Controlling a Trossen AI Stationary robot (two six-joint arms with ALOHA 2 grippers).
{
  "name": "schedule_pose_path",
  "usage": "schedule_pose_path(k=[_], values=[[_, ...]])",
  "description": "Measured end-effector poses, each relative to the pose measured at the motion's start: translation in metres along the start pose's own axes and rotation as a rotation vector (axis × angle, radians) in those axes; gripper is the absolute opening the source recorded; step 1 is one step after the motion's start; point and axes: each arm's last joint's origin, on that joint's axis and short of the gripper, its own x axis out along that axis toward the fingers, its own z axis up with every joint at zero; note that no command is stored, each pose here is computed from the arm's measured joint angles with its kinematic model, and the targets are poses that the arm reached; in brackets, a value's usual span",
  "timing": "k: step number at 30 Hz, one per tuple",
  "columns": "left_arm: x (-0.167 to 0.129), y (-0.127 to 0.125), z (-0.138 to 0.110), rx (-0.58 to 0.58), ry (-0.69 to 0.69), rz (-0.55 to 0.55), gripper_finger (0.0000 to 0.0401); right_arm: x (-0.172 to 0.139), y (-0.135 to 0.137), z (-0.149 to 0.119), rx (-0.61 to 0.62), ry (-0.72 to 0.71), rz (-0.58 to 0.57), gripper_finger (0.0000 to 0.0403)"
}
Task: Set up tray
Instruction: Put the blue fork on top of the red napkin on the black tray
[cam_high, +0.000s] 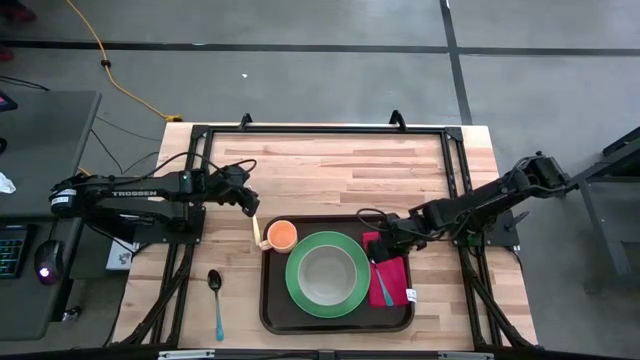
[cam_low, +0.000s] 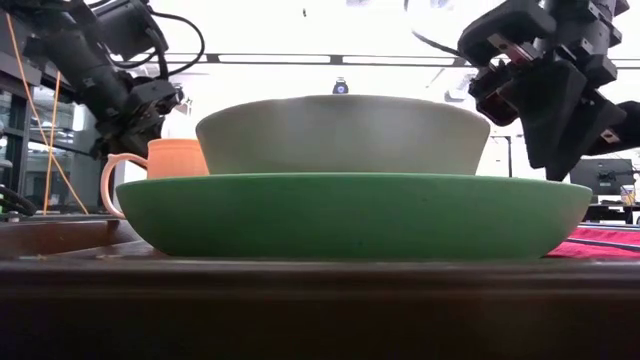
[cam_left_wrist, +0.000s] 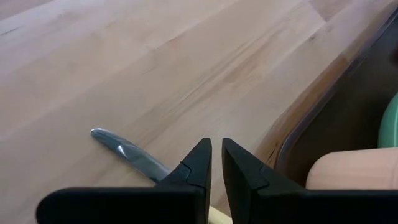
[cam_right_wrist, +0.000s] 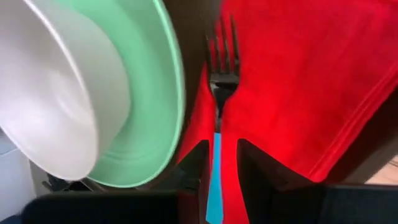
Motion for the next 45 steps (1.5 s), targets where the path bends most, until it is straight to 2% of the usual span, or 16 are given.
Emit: schedule_pose_path(k=[5,10,16,24,34,45], values=[[0.000,0.001,-0.001,0.010,0.015,0.010,0.0067,-0.002,0.019,0.001,-0.035,-0.009,-0.072,0.0055],[0.000,0.001,-0.002,0.013,0.017,0.011,0.0067,0.009,0.041,0.003,-0.093,0.017,-0.202,0.0059],[0.000,0.001,-0.002,0.051,0.025,-0.002,0.0067,0.021,0.059,-0.003,-0.133,0.042,-0.281,0.0056],[0.000,0.001,-0.002,0.065,0.025,-0.001,0.0067,0.032,0.060,-0.019,-0.106,0.055,-0.281,0.0057],[0.000,0.000,-0.003,0.065,0.046,-0.030,0.0067,0.044,0.050,-0.020,-0.054,0.049,-0.320,0.0057],[0.000,0.000,-0.003,0.064,0.056,-0.045,0.0067,0.044,0.051,-0.019,-0.049,0.020,-0.305,0.0062]])
